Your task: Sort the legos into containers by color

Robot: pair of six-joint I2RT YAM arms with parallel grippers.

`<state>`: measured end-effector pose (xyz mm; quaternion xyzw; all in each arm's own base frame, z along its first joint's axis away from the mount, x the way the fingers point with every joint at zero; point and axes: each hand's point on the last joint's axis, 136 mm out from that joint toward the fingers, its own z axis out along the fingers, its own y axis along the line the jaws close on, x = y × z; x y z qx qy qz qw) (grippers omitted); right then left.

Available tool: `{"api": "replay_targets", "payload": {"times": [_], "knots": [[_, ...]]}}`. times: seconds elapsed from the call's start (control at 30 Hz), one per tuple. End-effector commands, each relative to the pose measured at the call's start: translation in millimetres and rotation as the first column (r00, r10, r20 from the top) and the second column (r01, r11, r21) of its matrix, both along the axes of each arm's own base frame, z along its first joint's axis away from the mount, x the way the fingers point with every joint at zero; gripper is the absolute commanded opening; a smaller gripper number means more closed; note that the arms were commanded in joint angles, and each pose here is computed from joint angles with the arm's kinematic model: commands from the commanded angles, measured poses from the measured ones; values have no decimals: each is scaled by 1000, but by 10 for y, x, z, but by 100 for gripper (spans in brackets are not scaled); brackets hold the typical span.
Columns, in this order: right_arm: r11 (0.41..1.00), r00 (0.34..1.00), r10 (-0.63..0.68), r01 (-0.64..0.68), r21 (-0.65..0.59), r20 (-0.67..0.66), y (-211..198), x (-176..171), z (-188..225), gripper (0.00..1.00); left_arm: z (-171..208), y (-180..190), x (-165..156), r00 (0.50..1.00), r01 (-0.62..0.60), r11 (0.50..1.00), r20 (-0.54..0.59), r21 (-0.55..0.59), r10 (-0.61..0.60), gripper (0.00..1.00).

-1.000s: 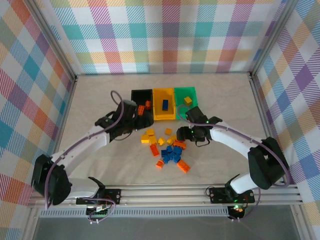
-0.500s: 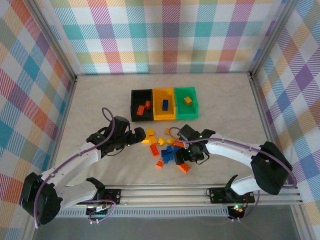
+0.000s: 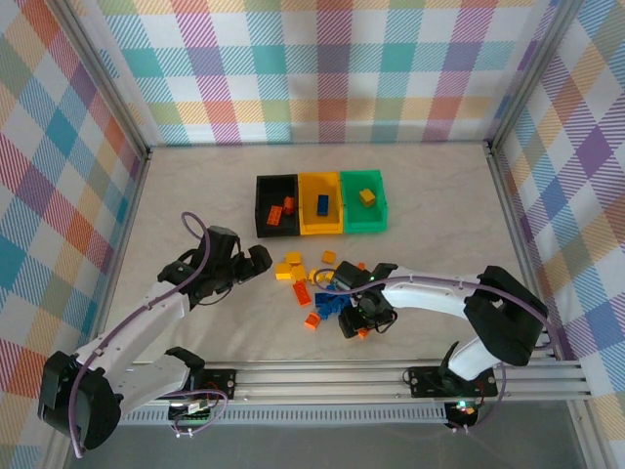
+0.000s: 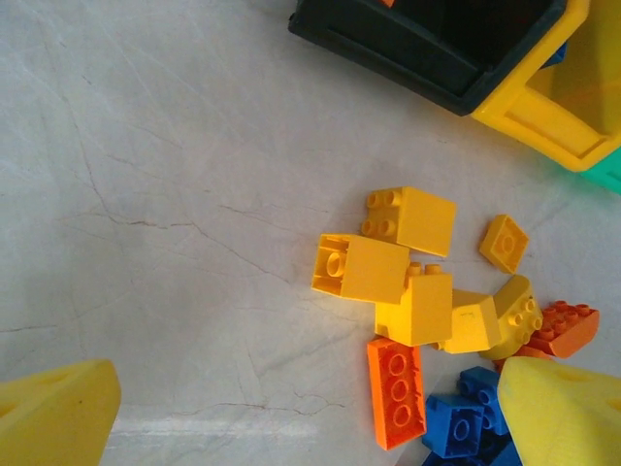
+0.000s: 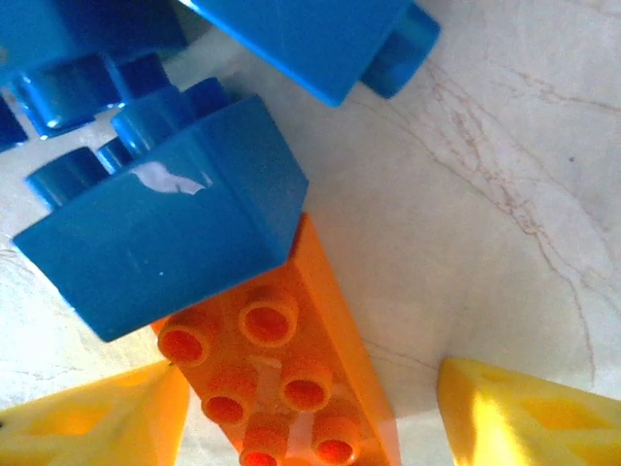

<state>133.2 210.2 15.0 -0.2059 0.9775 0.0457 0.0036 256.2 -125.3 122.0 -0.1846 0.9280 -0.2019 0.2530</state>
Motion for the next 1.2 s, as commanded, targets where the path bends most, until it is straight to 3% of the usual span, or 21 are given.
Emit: {"api": "replay_targets", "payload": {"times": [0.0, 0.17, 0.33, 0.53, 0.8, 1.0, 1.17], "knots": [[999, 1000, 9, -9, -34, 7, 1, 27, -33, 60, -82, 46, -64, 999, -8, 1000, -32, -3, 8, 100], [999, 1000, 26, -26, -28, -1, 63, 38, -74, 45, -109, 54, -67, 999, -6, 1000, -42, 0, 6, 100], [999, 999, 36, -36, 13, 9, 106, 30, 37, 35, -125, 69, -72, 999, -1, 1000, -50, 9, 2, 100], [984, 989, 79, -98, 150, 123, 356, 228, 660, 30, -130, 126, -79, 999, -14, 1000, -49, 24, 15, 100], [922, 937, 53, -178, 344, 345, 1468, 1575, 1466, 31, -194, 143, -136, 998, -19, 1000, -61, 12, 20, 100], [919, 927, -16, -134, 371, 376, 1970, 2562, 1496, 31, -186, 127, -180, 998, 2, 1000, -61, 4, -2, 100], [947, 923, -45, -83, 311, 382, 2103, 3021, 1323, 36, -184, 74, -191, 997, 34, 999, -66, -12, -35, 100]]}}
